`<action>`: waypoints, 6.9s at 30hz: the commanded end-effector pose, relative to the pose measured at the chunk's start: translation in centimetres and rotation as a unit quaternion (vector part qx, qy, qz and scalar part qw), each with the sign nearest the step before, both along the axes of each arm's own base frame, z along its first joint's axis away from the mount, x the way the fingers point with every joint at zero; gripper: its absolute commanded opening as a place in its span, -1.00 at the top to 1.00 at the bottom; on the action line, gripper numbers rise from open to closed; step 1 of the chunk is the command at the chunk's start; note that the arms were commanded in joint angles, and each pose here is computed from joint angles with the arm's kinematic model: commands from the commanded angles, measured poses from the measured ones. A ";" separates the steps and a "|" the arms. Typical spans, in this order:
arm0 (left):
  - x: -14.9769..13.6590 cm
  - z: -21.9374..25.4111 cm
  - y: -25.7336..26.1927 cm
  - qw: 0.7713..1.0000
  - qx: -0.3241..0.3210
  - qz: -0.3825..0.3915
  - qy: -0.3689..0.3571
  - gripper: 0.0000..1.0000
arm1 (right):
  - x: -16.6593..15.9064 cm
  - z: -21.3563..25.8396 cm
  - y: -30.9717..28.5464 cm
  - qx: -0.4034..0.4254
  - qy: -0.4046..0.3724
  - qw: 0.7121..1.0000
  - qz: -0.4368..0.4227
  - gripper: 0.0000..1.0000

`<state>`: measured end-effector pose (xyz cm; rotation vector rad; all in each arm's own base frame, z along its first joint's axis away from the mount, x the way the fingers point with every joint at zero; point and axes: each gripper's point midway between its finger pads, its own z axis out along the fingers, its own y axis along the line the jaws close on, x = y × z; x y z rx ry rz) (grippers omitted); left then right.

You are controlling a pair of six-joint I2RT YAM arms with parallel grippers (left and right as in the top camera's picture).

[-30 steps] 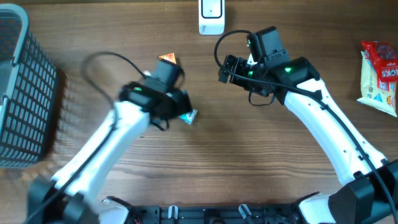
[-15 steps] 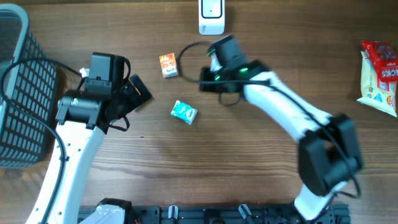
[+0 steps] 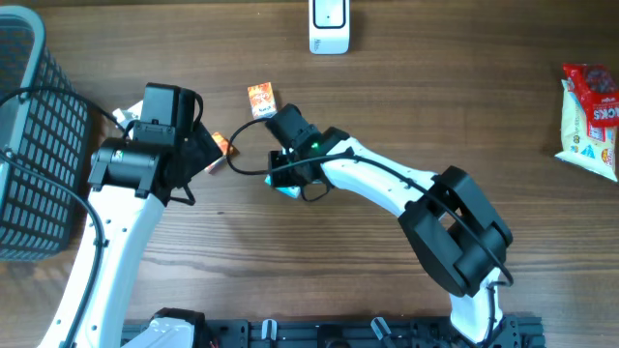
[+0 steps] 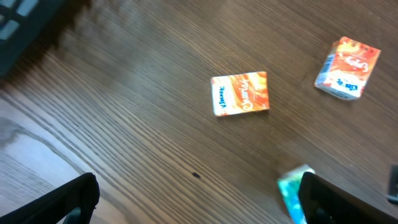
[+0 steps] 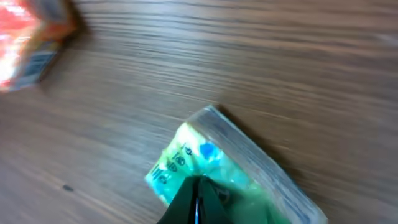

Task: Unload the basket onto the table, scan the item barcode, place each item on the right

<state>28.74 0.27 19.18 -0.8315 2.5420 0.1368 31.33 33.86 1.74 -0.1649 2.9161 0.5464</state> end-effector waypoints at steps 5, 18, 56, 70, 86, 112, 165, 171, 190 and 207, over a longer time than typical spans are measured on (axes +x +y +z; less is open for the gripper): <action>-0.3 0.1 1.6 0.999 0.034 0.025 0.004 -1.00 | 1.2 0.9 -3.3 -0.070 -0.039 0.995 -0.057 0.91; -1.9 -0.3 5.1 0.991 0.019 0.134 0.015 -1.00 | 0.1 4.0 -5.1 -0.082 -0.035 0.993 -0.075 0.88; -2.4 -0.1 6.7 0.985 0.037 0.166 0.015 -1.00 | -0.8 -1.5 -3.2 -0.074 0.032 0.994 -0.070 0.87; -2.6 -0.2 6.7 0.985 0.037 0.166 0.017 -1.00 | 0.1 6.5 -3.5 -0.056 -0.009 0.998 -0.024 0.75; -2.6 -0.2 6.7 0.985 0.037 0.166 0.018 -1.00 | -5.4 -1.7 -8.6 -0.113 0.090 0.983 -0.113 0.56; -2.7 -0.2 6.7 0.985 0.038 0.166 0.021 -1.00 | 1.5 8.9 -10.1 -0.139 -0.118 0.979 0.091 -0.99; -2.2 -0.2 6.3 0.986 0.024 0.162 0.014 -1.00 | -4.2 -3.7 -9.7 0.042 0.133 0.971 0.192 0.64; -2.2 -0.2 6.3 0.986 0.024 0.162 0.014 -1.00 | -4.4 -2.8 -9.7 0.042 0.160 0.973 0.163 0.91; -2.5 -0.3 6.3 0.986 0.025 0.162 0.019 -1.00 | 4.3 10.4 -10.6 0.436 0.131 0.887 0.078 0.92; -2.5 -0.3 6.3 0.986 0.025 0.162 0.019 -1.00 | 7.9 16.4 -13.9 0.576 0.145 0.803 0.047 0.92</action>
